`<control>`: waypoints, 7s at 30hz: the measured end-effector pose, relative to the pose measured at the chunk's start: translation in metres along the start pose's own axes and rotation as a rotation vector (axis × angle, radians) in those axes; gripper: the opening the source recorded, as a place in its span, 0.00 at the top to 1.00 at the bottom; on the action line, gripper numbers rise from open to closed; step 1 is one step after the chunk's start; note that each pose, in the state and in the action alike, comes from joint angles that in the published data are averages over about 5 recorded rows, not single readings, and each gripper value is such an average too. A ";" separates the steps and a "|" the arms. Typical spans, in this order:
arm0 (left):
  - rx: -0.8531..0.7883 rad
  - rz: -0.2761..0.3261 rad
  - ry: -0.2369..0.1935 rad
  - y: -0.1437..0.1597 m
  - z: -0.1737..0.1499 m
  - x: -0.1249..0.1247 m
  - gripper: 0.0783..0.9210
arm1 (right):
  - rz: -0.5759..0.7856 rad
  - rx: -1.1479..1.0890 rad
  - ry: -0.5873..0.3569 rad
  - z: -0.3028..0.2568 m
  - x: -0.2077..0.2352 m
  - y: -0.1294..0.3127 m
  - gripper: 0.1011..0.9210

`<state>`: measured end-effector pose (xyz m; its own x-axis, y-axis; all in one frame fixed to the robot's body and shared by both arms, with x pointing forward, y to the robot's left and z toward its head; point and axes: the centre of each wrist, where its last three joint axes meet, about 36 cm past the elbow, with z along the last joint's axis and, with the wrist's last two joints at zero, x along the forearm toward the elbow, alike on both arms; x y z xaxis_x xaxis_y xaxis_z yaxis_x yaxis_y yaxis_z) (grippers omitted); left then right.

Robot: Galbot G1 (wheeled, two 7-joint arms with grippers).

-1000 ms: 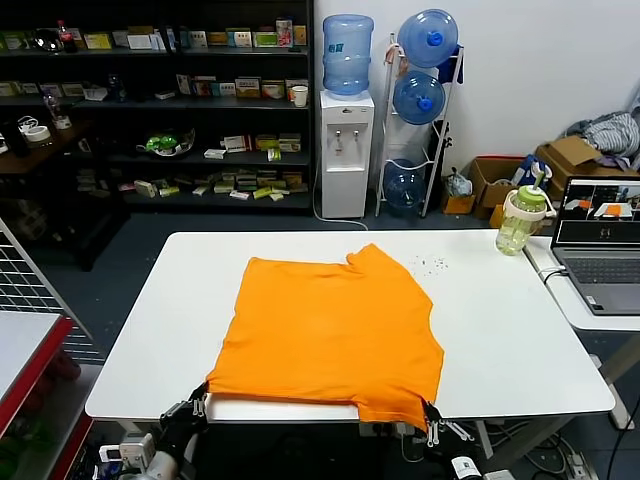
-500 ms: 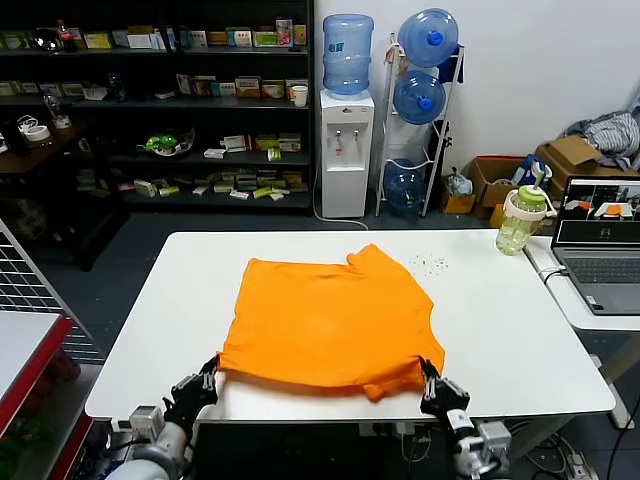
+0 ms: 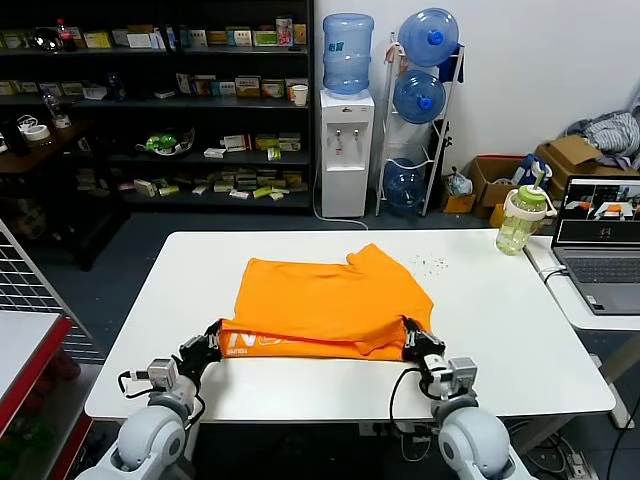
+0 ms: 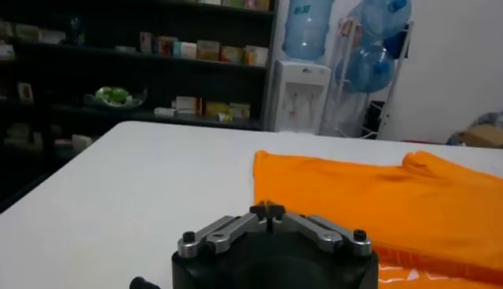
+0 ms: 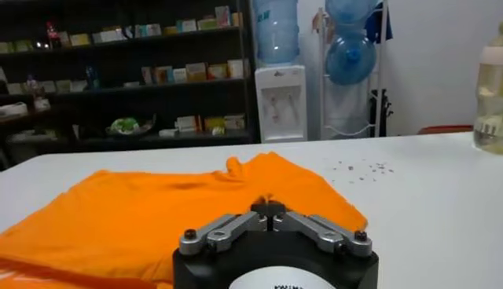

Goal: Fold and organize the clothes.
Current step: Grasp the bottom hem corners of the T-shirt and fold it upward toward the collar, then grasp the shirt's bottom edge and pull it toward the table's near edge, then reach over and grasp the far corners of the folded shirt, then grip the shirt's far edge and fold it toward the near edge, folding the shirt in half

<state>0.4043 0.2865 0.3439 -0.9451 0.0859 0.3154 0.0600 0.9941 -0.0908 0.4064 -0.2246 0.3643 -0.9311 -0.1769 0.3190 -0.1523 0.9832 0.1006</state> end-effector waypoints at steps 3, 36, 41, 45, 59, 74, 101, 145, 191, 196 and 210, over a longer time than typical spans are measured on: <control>-0.002 0.001 0.004 0.001 -0.001 -0.005 0.93 | -0.009 0.004 0.006 -0.002 -0.005 0.000 0.82; 0.075 -0.007 0.156 -0.006 0.022 0.017 0.12 | -0.010 -0.024 0.204 0.023 0.025 -0.062 0.12; 0.080 -0.012 0.161 -0.005 0.024 0.014 0.13 | -0.009 -0.038 0.223 0.025 0.024 -0.065 0.21; 0.084 -0.011 0.165 -0.007 0.025 0.013 0.22 | -0.004 -0.044 0.234 0.025 0.025 -0.067 0.35; 0.090 -0.012 0.166 -0.015 0.024 0.020 0.71 | 0.012 -0.057 0.241 0.026 0.030 -0.072 0.83; 0.091 -0.018 0.131 -0.014 0.002 0.038 0.99 | 0.019 -0.066 0.194 0.005 0.056 -0.074 0.97; 0.078 0.022 0.272 -0.033 0.010 0.138 0.77 | 0.032 -0.010 0.294 0.020 0.149 -0.067 0.71; 0.067 0.041 0.136 0.004 -0.046 -0.146 0.12 | 0.010 -0.042 0.224 -0.056 -0.184 -0.049 0.12; 0.034 0.055 0.263 -0.011 -0.064 -0.166 0.98 | -0.017 -0.047 0.277 -0.066 -0.195 -0.044 0.97; 0.044 0.050 0.246 -0.008 -0.069 -0.156 0.98 | -0.020 -0.058 0.250 -0.074 -0.180 -0.046 0.97; 0.066 0.074 0.210 -0.001 -0.079 -0.082 0.98 | -0.019 -0.062 0.246 -0.085 -0.098 -0.059 0.97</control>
<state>0.5069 0.2841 0.3927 -0.8507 0.1772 0.4949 0.0989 0.9786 -0.1803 0.5348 -0.2693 0.4074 -0.8183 -0.2080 0.5358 -0.1408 0.9764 0.1640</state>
